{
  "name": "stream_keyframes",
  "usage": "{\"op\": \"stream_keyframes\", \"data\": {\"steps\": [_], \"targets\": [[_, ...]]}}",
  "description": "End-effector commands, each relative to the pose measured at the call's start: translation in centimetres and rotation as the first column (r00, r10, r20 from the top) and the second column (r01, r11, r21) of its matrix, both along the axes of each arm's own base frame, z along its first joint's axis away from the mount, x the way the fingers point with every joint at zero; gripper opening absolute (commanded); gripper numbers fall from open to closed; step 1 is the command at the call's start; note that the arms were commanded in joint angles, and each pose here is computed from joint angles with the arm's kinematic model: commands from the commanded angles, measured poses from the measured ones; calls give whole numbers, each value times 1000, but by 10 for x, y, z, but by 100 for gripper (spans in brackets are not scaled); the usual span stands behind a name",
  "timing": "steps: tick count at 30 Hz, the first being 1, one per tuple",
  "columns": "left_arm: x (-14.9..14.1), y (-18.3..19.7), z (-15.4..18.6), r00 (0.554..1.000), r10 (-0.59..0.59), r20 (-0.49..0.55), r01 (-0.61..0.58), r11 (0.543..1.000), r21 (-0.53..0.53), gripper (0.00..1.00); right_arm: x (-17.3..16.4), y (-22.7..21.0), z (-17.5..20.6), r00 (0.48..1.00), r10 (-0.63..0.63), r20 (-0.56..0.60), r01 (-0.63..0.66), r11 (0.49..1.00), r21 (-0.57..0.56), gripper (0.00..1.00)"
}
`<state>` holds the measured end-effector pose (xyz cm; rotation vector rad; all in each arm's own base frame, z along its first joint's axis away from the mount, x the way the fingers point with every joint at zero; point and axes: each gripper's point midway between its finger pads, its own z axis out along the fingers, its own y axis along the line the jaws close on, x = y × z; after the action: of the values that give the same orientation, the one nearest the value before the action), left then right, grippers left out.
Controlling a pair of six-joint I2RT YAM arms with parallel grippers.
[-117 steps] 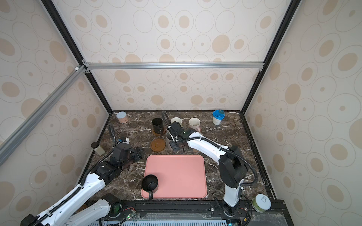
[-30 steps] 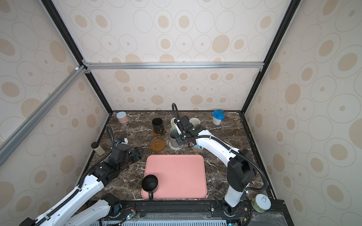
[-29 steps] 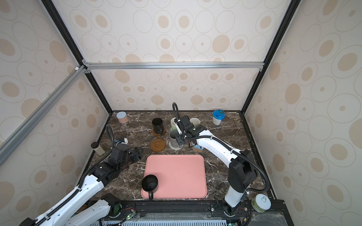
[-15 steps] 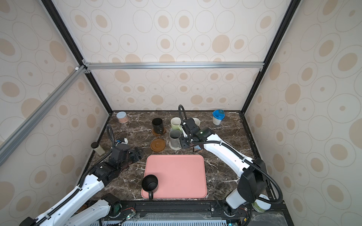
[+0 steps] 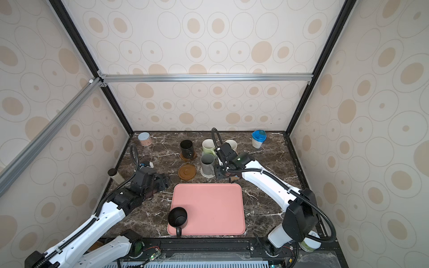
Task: Place cups on coasters
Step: Pick up the cup from the tray.
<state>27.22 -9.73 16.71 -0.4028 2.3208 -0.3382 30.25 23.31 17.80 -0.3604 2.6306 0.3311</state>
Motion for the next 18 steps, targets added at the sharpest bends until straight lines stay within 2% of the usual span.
{"op": "stream_keyframes", "data": {"steps": [1, 9, 15, 18], "targets": [[-6, 1, 14, 997, -52, -52, 55, 997, 53, 75, -5, -2, 8, 1000, -4, 9, 4, 1000, 11, 51], [-49, -7, 27, 981, -119, -151, 124, 992, 28, 72, -2, 1, 11, 999, 21, 26, -21, 1000, 8, 51], [-96, -45, 16, 942, -223, -251, 216, 975, -56, 71, -5, 3, 8, 999, 40, 17, -40, 999, 12, 51], [-122, -57, 14, 920, -246, -304, 243, 969, -50, 72, -8, 1, 7, 999, 43, 16, -43, 999, 12, 51]]}}
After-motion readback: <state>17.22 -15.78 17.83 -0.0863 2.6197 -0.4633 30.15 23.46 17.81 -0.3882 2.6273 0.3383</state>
